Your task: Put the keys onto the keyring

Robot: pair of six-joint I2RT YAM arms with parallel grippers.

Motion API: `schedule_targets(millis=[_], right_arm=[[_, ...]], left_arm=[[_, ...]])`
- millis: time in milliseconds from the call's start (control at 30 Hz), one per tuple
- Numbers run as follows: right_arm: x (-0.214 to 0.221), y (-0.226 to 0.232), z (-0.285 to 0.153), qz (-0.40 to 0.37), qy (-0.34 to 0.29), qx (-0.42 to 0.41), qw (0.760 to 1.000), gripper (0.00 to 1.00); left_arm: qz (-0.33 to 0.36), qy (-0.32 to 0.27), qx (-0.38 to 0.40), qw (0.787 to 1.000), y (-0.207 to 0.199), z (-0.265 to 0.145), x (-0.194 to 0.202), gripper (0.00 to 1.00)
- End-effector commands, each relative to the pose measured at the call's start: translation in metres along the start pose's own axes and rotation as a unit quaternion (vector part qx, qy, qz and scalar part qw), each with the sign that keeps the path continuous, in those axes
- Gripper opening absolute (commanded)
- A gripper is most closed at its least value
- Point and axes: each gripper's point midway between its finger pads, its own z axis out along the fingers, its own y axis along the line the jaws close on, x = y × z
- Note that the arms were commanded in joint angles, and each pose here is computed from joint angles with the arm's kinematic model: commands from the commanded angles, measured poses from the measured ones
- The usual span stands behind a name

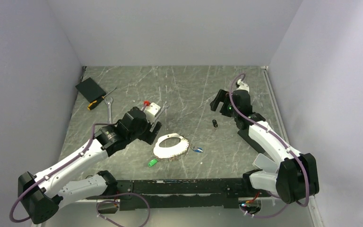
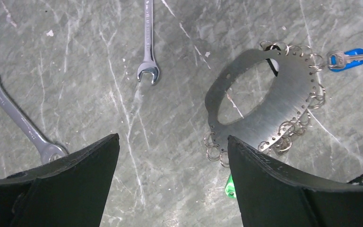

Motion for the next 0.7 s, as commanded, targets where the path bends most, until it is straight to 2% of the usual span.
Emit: schedule_targets(millis=[0,200,367,467,567,667], right_arm=[[0.017,-0.014,-0.002,-0.011,0.019,0.028,0.999,0.97],[0.022,-0.004,-0.006,-0.002,0.026,0.007,1.0,0.97],[0.023,-0.007,-0.005,-0.004,0.037,0.029,0.999,0.97],[0.021,-0.009,-0.004,-0.005,0.036,0.039,0.999,0.97],[0.018,-0.016,-0.004,0.003,0.025,0.062,0.998,0.97],[0.022,-0.024,-0.001,0.012,0.03,0.084,0.996,0.93]], left_arm=[[-0.005,-0.043,0.033,0.998,-0.008,-0.014,-0.027,0.88],[-0.009,-0.069,0.027,0.997,-0.003,-0.023,-0.034,0.88],[-0.026,-0.07,-0.018,0.997,0.013,-0.027,-0.036,0.88],[-0.064,-0.1,-0.046,0.992,0.023,-0.035,-0.044,0.92],[-0.061,-0.124,-0.061,0.989,0.03,-0.039,-0.043,0.93],[-0.063,-0.115,-0.102,0.986,0.045,-0.041,-0.037,0.94]])
